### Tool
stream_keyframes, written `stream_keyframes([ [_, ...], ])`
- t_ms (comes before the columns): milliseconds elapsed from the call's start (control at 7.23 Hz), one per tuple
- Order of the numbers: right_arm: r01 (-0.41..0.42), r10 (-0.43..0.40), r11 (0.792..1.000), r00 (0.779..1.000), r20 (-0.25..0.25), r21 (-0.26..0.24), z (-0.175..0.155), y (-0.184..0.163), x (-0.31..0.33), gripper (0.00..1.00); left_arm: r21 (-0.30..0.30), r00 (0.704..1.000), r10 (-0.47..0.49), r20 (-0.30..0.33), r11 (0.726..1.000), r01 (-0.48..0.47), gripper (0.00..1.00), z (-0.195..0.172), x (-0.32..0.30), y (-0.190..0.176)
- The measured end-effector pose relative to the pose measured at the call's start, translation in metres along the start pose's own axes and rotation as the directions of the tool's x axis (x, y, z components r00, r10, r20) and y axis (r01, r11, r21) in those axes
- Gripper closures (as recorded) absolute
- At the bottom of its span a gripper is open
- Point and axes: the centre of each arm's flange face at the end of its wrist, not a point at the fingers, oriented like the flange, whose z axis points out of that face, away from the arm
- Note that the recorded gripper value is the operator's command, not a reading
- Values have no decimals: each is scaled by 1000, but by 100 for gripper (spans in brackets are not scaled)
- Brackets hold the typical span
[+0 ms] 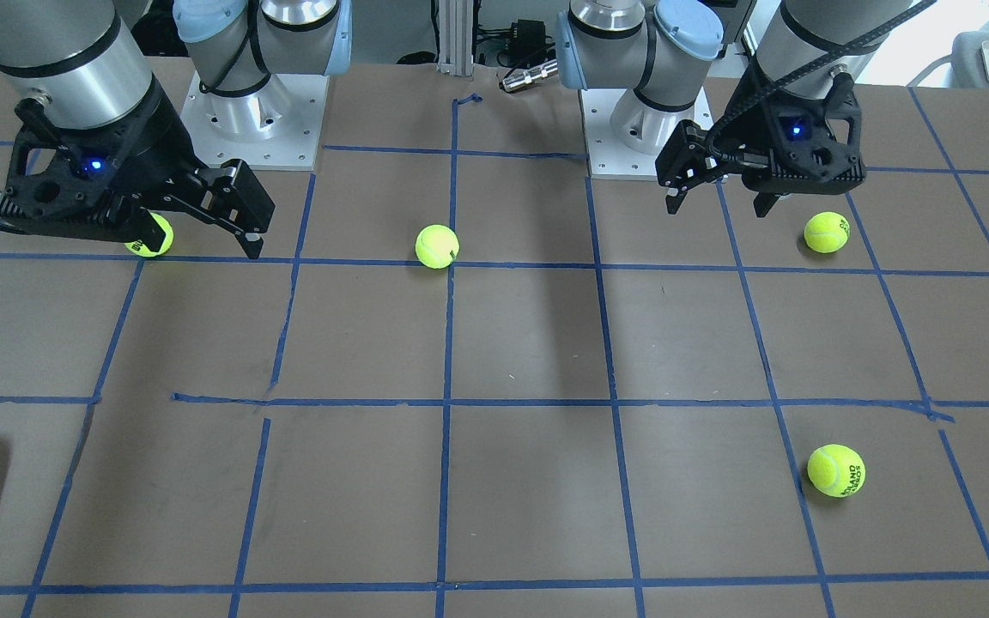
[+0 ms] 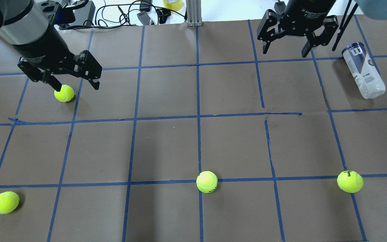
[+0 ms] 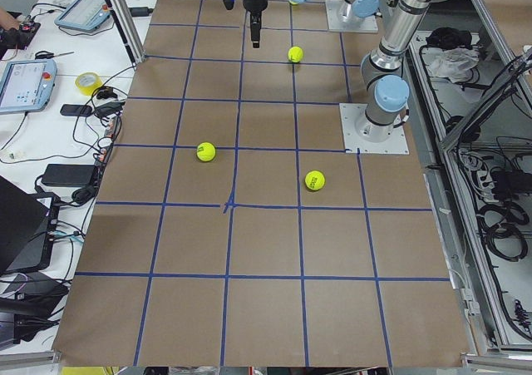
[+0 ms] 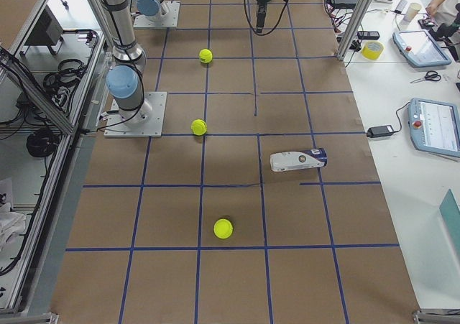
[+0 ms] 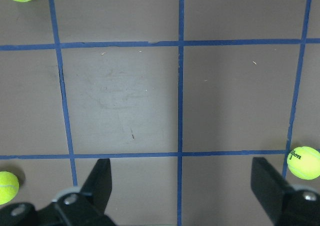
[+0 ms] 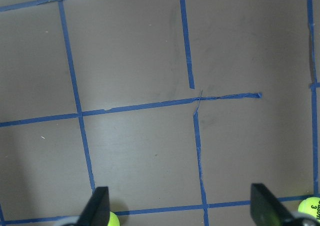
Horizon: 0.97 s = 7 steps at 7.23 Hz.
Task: Lift up tennis ball bucket
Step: 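Move the right gripper toward the upright Wilson tennis ball can, then lower the right gripper around the can and close on it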
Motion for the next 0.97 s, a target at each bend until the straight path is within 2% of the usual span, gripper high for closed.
stream_keyframes([
  [277, -39, 39, 999, 998, -56, 2, 3, -4, 9, 0, 0, 1000, 1, 2, 1000, -1, 0, 0, 0, 0],
  [415, -54, 54, 998, 996, -68, 12, 3, -12, 25, 0, 0, 1000, 2, 3, 1000, -2, 0, 0, 0, 0],
  [692, -39, 40, 999, 996, -76, 4, 12, -47, 105, 0, -1, 1000, 3, 9, 1000, -3, 0, 0, 0, 0],
  [969, 38, -37, 999, 995, -90, 8, 51, -99, 210, 0, -1, 1000, 4, 13, 1000, -4, 0, 0, -1, 0],
])
